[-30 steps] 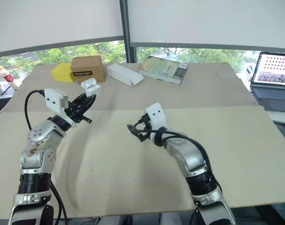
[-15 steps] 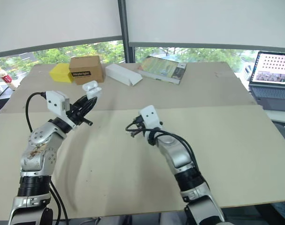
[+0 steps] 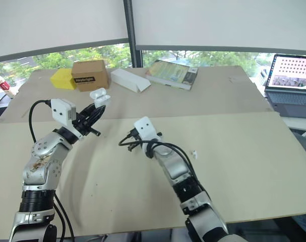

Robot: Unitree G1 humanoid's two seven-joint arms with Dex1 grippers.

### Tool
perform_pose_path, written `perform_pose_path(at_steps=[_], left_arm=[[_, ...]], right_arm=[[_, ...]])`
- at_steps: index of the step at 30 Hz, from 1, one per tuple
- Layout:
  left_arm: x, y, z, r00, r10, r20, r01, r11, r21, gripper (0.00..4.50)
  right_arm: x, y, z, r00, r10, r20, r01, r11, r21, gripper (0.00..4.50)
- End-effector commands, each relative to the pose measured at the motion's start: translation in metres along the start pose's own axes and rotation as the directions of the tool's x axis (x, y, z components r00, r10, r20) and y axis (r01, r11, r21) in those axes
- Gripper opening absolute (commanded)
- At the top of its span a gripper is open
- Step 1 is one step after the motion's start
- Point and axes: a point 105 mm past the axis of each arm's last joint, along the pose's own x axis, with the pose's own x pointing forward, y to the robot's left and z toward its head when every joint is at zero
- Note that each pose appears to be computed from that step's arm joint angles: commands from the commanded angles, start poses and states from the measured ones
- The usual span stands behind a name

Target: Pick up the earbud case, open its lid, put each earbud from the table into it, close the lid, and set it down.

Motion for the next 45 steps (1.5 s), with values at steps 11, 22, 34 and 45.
perform_pose_path(at_steps=[11,22,34,45], left_arm=[[0.003,-0.005,0.015,0.999,-0.023,0.047,0.021,0.999,0.026,0.5],[0.002,-0.004,0.013,0.999,-0.024,0.04,0.022,0.999,0.026,0.5],[0.001,-0.002,0.014,0.999,-0.024,0.037,0.022,0.999,0.031,0.5],[0.003,-0.004,0.014,0.999,-0.029,0.04,0.028,0.999,0.029,0.5]], right_arm=[[-0.013,-0.008,-0.004,1.0,0.007,-0.026,-0.009,0.997,-0.075,0.02],[-0.027,-0.021,-0.006,0.999,-0.008,-0.031,0.006,0.996,-0.09,0.02],[-0.051,-0.044,0.025,0.996,-0.046,0.076,0.049,0.998,-0.033,0.29],[-0.035,-0.012,0.024,0.996,0.052,0.07,-0.052,0.999,0.004,4.0]])
